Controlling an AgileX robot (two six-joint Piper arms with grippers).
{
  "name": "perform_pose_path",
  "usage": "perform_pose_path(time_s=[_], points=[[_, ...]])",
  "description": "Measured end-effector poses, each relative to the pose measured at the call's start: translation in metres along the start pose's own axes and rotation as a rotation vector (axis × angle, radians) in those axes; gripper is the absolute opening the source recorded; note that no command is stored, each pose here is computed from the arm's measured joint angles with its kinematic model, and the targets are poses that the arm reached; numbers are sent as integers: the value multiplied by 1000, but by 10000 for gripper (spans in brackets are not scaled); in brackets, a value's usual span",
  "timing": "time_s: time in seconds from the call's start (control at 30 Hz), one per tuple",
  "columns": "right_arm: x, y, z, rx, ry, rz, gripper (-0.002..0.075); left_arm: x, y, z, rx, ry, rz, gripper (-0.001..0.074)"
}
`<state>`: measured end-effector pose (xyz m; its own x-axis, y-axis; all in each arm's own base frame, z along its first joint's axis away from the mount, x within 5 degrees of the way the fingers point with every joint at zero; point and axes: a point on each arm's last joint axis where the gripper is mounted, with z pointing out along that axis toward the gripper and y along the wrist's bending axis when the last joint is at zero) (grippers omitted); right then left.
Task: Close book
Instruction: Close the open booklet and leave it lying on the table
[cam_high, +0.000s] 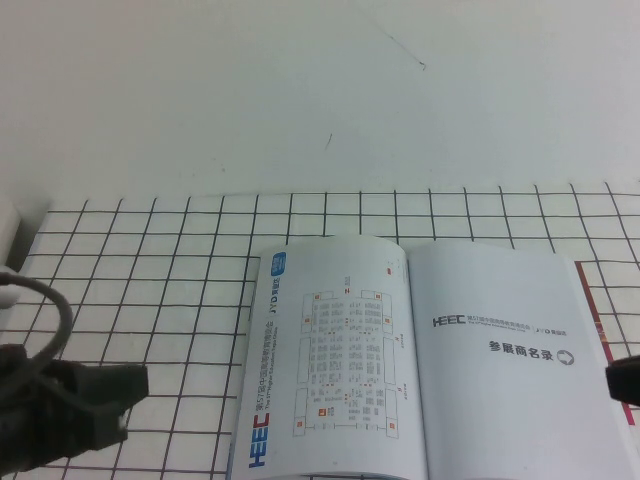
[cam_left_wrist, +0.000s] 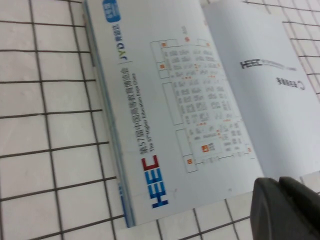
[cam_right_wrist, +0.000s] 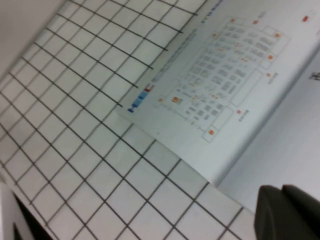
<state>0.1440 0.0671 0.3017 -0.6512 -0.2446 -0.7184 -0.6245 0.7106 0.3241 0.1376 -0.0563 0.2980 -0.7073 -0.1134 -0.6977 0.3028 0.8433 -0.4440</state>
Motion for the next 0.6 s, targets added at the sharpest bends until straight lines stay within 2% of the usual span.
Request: perform_pose_path(time_s=[0.17, 0.37, 0.47, 0.6], points=[[-17, -11, 23, -139, -34, 52, -3, -7, 0, 16, 77, 8, -52, -4], [-31, -12, 63, -251, 31, 40, -3, -13, 13, 43, 54, 57, -132, -4], [-35, -10, 80, -253, 84, 2, -3, -12, 20, 55, 38, 97, -159, -4], [-43, -13, 95, -173, 143, -50, -3, -10, 27, 67, 22, 140, -166, -4]])
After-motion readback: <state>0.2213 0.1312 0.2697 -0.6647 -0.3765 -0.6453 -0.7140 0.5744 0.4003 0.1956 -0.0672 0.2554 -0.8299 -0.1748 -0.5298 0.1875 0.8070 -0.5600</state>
